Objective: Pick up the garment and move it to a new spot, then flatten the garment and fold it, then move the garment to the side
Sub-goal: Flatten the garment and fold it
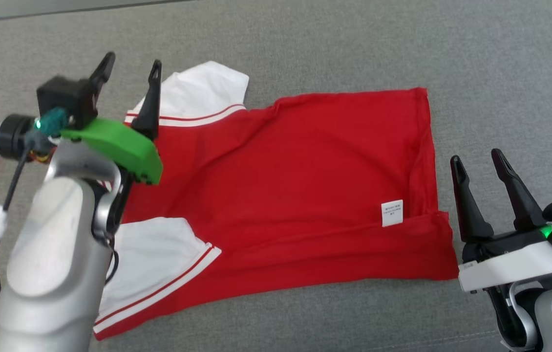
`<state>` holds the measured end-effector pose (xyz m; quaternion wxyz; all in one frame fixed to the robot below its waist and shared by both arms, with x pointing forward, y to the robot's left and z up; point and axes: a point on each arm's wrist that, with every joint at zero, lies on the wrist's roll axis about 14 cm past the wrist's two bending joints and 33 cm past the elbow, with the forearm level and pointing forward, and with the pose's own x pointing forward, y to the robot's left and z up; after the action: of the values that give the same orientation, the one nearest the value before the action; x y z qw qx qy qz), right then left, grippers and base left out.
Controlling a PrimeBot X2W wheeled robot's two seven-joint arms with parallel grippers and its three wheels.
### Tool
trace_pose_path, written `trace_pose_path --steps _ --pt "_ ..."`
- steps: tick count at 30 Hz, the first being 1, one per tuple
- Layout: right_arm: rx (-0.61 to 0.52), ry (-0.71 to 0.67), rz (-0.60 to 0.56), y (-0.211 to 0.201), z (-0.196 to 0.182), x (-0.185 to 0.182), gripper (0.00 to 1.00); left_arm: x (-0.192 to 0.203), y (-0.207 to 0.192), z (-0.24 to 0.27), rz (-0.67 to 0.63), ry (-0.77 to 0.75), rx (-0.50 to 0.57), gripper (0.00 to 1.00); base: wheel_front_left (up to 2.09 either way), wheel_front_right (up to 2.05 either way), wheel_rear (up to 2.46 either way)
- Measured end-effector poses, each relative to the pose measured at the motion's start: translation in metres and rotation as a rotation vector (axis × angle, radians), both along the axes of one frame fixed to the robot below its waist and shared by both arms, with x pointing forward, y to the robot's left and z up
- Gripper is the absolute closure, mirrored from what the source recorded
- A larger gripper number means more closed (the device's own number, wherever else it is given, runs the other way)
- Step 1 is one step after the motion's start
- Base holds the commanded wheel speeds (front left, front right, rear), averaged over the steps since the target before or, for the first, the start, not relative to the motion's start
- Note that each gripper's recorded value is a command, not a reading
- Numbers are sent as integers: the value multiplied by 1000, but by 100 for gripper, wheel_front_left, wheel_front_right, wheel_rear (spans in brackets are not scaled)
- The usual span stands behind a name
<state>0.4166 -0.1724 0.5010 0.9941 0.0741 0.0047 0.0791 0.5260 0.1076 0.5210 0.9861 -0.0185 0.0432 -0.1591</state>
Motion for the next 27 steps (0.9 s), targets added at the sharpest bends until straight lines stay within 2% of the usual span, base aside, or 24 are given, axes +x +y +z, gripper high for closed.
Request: trace_pose_path --steps 5,13,14,15,21,27 --pt "4 41 -5 -2 -21 12 0 45 -11 -46 -39 160 51 0 0 0 0" --pt "-5 107 -48 -18 -51 16 0 59 -27 -139 -85 450 120 0 0 0 0" --pt "-5 115 -56 -22 -54 17 0 58 -28 -149 -87 477 125 64 0 0 0" --pt "-8 120 -61 -24 -56 18 0 58 -28 -155 -85 493 123 100 0 0 0" --pt "-20 143 -94 -46 -69 35 0 69 -32 -168 -79 493 101 100 0 0 0" --pt "-29 152 -47 -43 -77 68 0 70 -31 -163 -69 450 86 100 0 0 0"
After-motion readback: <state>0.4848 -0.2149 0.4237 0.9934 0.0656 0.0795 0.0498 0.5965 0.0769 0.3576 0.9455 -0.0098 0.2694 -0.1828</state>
